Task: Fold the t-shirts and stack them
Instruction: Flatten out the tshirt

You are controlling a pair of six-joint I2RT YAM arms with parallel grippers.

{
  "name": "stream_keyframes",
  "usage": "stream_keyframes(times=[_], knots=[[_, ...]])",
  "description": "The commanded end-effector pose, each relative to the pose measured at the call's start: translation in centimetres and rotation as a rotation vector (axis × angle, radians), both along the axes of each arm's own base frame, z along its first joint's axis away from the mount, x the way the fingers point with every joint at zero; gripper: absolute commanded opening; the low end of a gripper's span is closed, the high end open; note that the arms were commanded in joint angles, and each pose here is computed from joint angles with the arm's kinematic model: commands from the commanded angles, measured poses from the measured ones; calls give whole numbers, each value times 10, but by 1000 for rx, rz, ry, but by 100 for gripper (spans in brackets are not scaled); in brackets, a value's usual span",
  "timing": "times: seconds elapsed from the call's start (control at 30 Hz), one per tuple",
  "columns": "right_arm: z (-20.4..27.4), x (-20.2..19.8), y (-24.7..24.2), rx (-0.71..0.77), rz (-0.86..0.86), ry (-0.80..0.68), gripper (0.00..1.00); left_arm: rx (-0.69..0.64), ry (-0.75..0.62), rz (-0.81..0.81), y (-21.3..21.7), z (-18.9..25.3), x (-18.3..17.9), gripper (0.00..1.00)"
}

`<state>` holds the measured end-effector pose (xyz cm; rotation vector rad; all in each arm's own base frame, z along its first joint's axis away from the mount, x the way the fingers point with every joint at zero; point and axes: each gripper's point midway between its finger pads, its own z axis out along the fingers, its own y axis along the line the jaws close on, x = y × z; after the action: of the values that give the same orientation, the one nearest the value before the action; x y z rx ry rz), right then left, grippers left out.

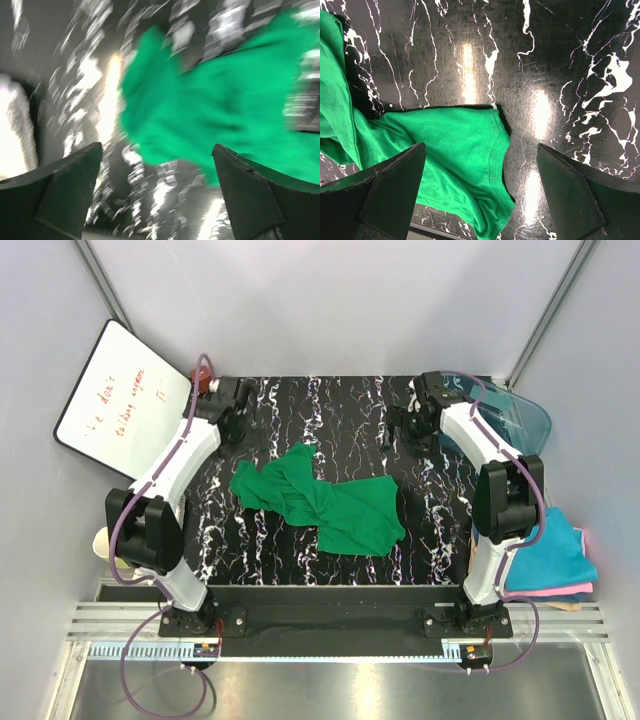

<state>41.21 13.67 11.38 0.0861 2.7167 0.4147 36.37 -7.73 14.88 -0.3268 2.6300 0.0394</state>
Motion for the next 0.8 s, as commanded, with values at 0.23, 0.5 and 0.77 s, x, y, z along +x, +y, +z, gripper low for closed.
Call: stream_keyframes(times=[0.23, 0.5, 0.77], knots=[[22, 16, 7, 67, -12, -54, 100, -217, -90, -289, -114, 8, 89, 88], [5, -3, 17, 113, -4, 53, 100, -206, 30, -356, -145, -54, 99, 85], [-6, -25, 25, 143, 14, 122, 100, -160, 84, -393, -164, -91, 107, 80]])
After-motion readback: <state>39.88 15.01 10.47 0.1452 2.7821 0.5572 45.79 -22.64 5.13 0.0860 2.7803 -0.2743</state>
